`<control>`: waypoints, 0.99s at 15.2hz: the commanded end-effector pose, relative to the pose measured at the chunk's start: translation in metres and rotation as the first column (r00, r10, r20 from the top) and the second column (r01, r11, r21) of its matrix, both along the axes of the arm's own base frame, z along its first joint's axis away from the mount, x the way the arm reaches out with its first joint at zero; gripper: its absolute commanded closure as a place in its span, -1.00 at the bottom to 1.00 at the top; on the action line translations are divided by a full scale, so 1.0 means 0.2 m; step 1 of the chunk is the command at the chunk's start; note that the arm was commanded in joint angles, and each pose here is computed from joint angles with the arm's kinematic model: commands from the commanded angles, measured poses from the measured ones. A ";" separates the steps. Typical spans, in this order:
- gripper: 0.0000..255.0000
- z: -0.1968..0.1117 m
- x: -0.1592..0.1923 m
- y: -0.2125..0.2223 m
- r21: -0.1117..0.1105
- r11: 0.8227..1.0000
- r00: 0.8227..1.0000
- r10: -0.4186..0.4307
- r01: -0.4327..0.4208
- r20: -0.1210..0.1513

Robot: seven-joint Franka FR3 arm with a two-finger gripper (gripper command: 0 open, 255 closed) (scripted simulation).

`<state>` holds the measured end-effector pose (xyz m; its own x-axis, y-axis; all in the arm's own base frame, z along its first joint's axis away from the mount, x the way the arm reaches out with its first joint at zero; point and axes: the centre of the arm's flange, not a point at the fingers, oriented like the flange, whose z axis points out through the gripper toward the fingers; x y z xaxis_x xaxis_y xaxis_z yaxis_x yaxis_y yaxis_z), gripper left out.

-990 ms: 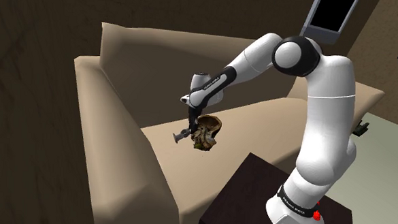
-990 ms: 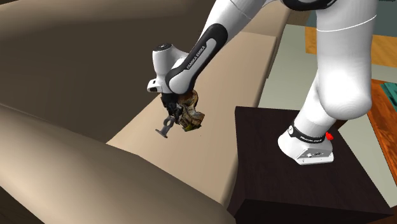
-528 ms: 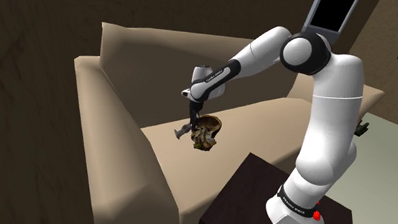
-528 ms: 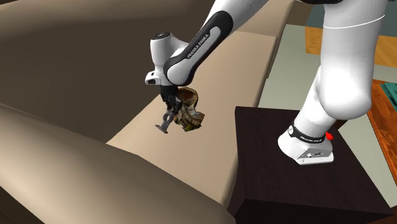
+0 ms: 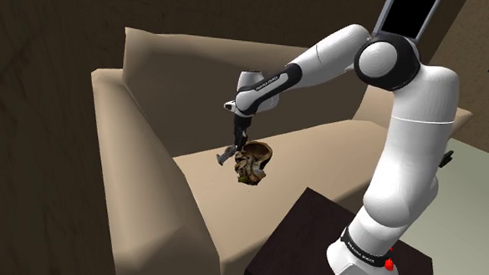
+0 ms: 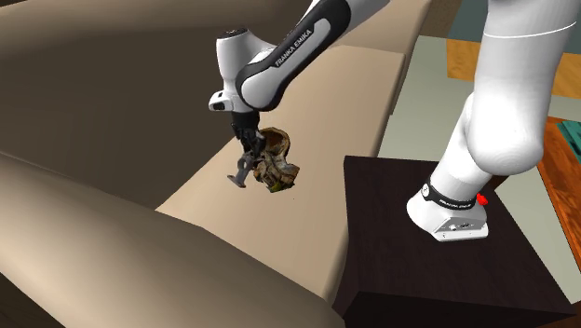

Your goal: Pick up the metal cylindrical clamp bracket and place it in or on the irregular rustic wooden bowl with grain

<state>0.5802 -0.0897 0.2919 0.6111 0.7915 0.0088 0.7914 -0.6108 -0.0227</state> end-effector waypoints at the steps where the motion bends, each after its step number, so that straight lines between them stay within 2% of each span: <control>1: 1.00 0.06 0.00 0.00 0.000 1.000 1.000 0.000 0.000 0.000; 9: 1.00 0.27 0.00 0.00 0.000 1.000 1.000 0.000 0.000 0.000; 15: 1.00 0.34 -0.11 -0.37 0.000 1.000 1.000 0.000 0.000 0.000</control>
<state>0.5615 -0.1526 0.3571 0.6122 0.7906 0.0084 0.7906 -0.6119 -0.0229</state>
